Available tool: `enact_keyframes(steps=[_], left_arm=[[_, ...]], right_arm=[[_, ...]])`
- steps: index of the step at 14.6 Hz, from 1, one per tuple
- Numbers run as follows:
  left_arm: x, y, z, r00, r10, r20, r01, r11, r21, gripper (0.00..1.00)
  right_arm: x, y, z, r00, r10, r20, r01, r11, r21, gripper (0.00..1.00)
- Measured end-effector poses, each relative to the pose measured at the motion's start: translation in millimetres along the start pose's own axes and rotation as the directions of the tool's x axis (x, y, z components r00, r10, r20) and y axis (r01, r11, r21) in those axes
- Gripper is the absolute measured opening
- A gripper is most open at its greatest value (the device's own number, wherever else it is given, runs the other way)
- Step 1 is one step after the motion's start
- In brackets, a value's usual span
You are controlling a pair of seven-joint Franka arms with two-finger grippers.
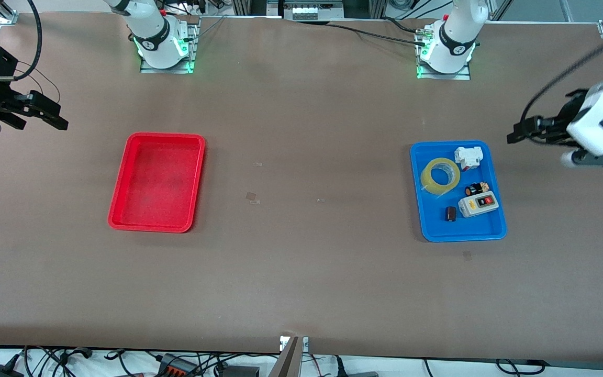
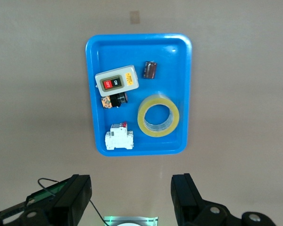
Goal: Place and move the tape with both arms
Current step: 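Move the left gripper over the yellow tape roll in the blue tray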
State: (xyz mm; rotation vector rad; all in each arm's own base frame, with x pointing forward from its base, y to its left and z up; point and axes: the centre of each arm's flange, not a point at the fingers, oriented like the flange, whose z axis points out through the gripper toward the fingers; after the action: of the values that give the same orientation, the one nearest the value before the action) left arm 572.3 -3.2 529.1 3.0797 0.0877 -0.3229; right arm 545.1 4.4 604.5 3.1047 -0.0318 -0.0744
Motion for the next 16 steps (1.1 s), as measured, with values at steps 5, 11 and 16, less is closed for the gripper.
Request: enact_keyframes(steps=[5, 11, 16], left_arm=[[19.1, -6.0, 84.1, 1.0, -0.021, -0.015, 0.021, 1.0, -0.002, 1.0], [14.5, -11.1, 184.9, 0.996, -0.034, -0.087, 0.034, 0.999, -0.003, 1.0], [0.6, -13.5, 270.1, 0.997, -0.036, -0.073, 0.036, 0.999, 0.0, 1.0]], right_arm=[[0.0, 0.7, 0.0, 1.0, 0.001, 0.0, -0.001, 1.0, 0.0, 0.99], [0.0, 0.7, 0.0, 1.0, 0.001, 0.0, -0.001, 1.0, 0.0, 0.99], [0.0, 0.7, 0.0, 1.0, 0.001, 0.0, -0.001, 1.0, 0.0, 0.99]])
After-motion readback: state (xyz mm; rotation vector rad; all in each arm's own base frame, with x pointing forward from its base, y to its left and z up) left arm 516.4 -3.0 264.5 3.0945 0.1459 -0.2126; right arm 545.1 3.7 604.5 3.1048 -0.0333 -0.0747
